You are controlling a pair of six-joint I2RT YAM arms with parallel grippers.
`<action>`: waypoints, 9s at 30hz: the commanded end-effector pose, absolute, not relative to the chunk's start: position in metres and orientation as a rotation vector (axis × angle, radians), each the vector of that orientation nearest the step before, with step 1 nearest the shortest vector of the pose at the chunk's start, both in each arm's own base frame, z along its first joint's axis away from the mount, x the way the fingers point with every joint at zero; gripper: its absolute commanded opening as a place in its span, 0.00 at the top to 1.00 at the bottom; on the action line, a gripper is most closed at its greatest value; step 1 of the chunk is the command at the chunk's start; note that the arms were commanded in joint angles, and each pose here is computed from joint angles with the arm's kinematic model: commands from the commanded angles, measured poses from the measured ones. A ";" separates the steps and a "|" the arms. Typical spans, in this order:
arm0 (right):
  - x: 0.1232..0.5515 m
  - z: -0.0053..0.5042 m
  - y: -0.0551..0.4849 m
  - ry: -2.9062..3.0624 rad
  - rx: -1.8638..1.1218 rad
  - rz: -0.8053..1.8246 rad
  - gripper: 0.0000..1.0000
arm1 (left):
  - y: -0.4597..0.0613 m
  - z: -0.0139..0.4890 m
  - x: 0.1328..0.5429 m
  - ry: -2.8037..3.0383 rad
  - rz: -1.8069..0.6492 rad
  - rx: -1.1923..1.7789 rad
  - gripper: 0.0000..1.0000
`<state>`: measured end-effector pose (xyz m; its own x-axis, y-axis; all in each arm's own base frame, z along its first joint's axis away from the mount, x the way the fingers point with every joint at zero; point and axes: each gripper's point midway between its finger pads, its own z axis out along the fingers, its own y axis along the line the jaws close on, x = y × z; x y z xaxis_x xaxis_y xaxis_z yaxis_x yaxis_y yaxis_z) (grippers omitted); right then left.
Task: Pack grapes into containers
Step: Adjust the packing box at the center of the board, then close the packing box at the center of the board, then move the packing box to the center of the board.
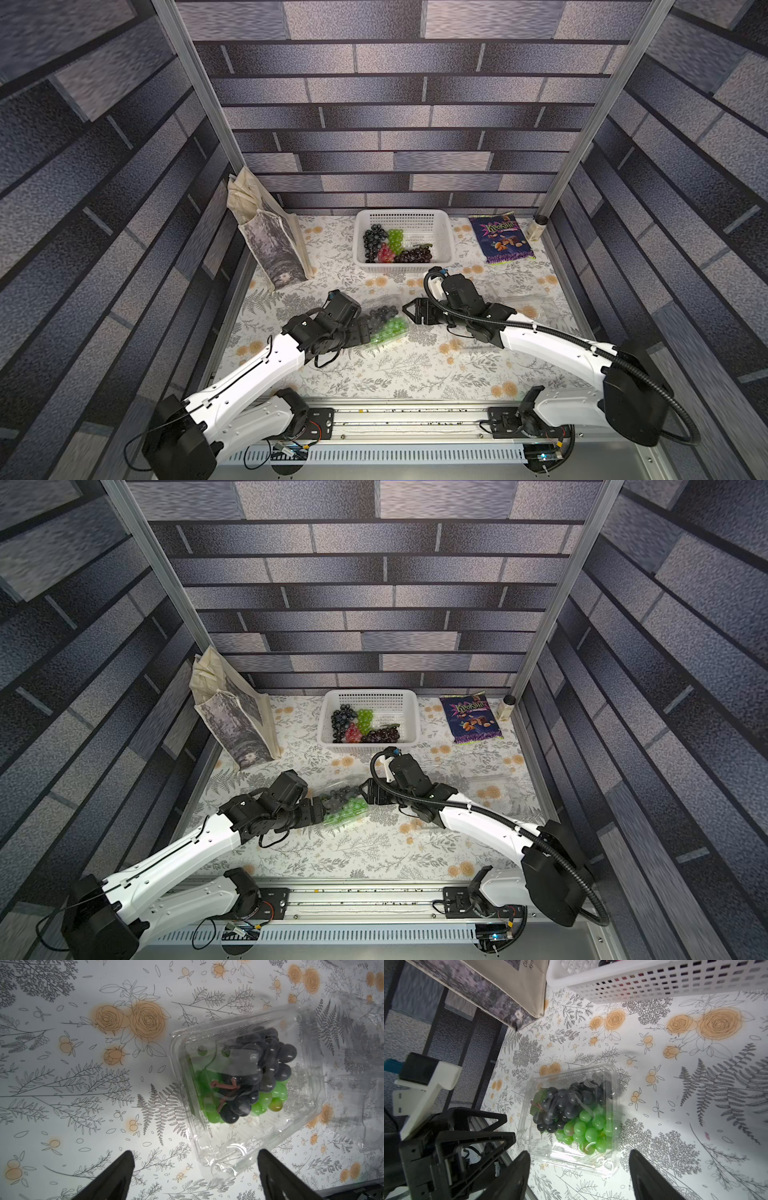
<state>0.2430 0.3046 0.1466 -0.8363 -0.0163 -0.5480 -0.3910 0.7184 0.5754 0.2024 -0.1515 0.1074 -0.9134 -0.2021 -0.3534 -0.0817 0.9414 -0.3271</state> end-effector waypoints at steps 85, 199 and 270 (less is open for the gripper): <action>0.241 0.120 0.375 2.450 -0.469 1.122 1.00 | -0.165 0.104 0.221 2.429 -0.967 -0.261 0.38; 0.238 0.160 0.324 2.441 -0.452 0.895 0.36 | -0.145 0.118 0.240 2.432 -0.883 -0.416 0.26; 0.219 0.086 0.420 2.578 -0.442 1.108 0.15 | -0.143 0.180 0.236 2.392 -0.781 -0.270 0.09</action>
